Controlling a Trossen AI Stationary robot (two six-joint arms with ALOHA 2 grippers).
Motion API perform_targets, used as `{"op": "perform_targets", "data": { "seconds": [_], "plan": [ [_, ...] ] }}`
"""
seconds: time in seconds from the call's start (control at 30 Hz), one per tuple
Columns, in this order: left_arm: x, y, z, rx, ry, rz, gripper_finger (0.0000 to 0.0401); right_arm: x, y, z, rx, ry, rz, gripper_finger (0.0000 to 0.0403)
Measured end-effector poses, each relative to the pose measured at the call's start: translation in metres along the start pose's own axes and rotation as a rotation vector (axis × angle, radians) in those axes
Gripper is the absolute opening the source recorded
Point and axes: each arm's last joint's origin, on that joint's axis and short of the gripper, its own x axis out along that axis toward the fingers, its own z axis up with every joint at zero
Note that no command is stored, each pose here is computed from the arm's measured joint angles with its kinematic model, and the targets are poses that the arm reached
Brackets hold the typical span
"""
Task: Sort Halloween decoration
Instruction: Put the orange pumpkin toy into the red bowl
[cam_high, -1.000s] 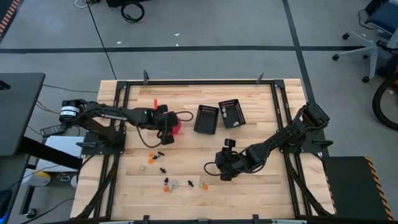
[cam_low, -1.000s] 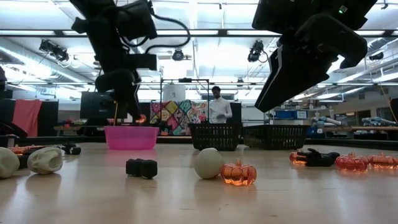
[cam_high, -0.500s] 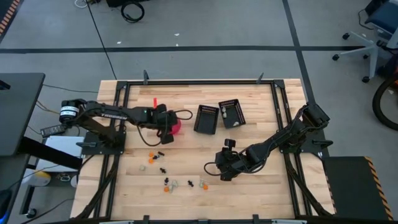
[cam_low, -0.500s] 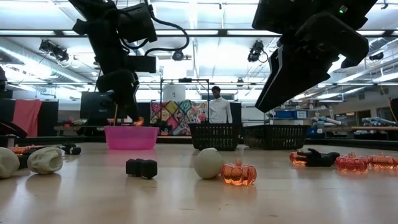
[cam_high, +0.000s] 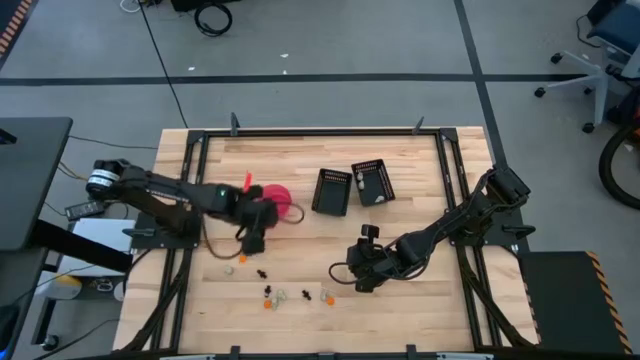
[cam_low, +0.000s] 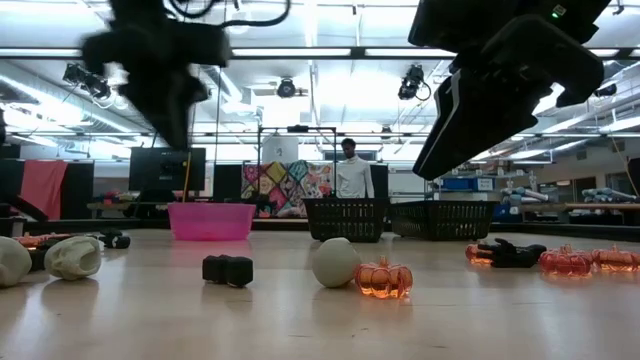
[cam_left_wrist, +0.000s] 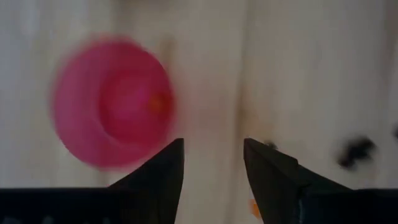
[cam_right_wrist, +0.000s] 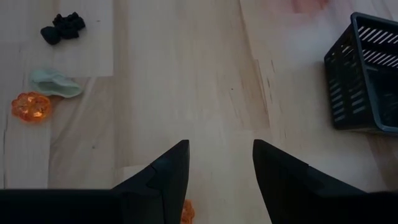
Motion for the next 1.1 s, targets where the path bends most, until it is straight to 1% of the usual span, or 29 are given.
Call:
{"op": "perform_targets", "data": {
  "seconds": [0.17,0.3,0.43,0.6,0.7,0.87,1.0,1.1],
  "plan": [
    [0.003,-0.022,-0.018,-0.090,0.205,-0.044,0.0175,0.000,0.001,0.002,0.004,-0.014,0.006,0.0181],
    [0.009,-0.030,-0.022,-0.148,0.271,-0.028,0.0175,0.000,0.001,0.003,0.002,-0.027,0.012,0.0181],
    [0.021,-0.033,-0.020,-0.165,0.312,-0.007,0.0176,0.000,0.001,0.003,-0.007,-0.029,0.013,0.0181],
    [0.037,-0.038,-0.019,-0.114,0.383,-0.005,0.0176,0.000,0.001,0.003,-0.014,-0.029,0.013,0.0181],
    [0.038,-0.041,-0.022,-0.055,0.420,-0.007,0.0176,0.000,0.001,0.003,-0.014,-0.029,0.013,0.0181],
    [0.035,-0.057,-0.028,0.036,0.433,-0.082,0.0176,0.000,0.001,0.003,-0.013,-0.030,0.014,0.0181],
    [0.032,-0.076,-0.031,0.097,0.388,-0.130,0.0176,0.000,0.002,0.004,-0.010,-0.036,0.016,0.0181],
    [0.029,-0.085,-0.035,0.076,0.388,-0.135,0.0176,0.000,0.002,0.005,-0.005,-0.044,0.019,0.0181]
  ]
}}
